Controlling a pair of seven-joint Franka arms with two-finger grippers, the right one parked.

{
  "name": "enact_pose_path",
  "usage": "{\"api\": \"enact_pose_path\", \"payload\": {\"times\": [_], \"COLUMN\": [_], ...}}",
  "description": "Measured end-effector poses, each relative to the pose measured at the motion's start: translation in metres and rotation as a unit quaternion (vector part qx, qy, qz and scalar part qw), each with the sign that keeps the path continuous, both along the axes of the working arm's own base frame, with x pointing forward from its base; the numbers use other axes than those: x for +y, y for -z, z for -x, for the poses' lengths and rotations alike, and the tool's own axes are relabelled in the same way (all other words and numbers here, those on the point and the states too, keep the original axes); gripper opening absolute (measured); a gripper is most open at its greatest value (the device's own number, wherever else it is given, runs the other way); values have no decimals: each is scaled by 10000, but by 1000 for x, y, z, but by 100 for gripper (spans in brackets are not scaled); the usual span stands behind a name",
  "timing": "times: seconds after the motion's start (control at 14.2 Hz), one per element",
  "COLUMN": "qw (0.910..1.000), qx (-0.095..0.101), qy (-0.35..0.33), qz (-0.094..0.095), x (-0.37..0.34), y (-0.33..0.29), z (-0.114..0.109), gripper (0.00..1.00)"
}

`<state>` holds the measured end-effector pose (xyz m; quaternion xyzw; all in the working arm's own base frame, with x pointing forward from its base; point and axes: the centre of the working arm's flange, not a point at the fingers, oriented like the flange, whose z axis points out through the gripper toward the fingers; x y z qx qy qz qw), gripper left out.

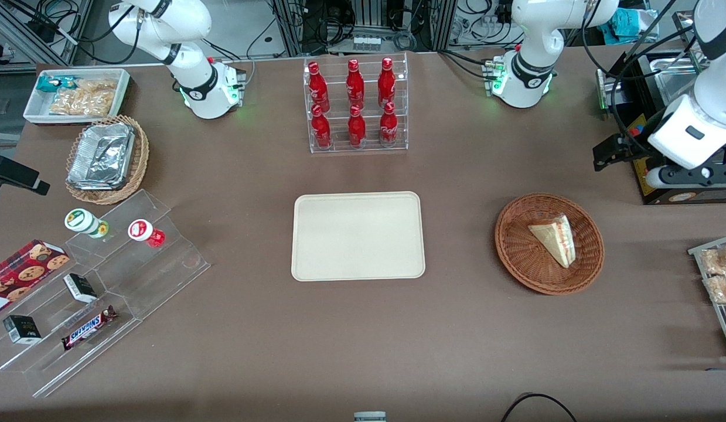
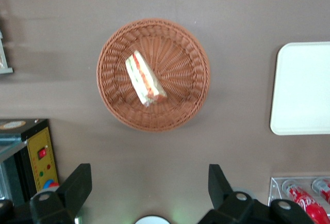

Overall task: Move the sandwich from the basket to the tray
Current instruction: 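Move the left gripper down over the wrapped sandwich in the wicker basket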

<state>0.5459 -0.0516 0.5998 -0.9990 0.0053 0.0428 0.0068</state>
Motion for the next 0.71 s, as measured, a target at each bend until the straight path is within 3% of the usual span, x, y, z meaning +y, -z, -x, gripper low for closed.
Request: {"api": "enact_pose_path", "payload": {"times": [0.28, 0.56, 0.71], "qw": [9998, 9985, 9980], "qx": [78, 496, 579], "qy": [2, -3, 11], "qz": [-164, -233, -234], "x": [5, 8, 8], "y": [12, 58, 101], "z": [-6, -11, -18], "gripper": [100, 100, 100]}}
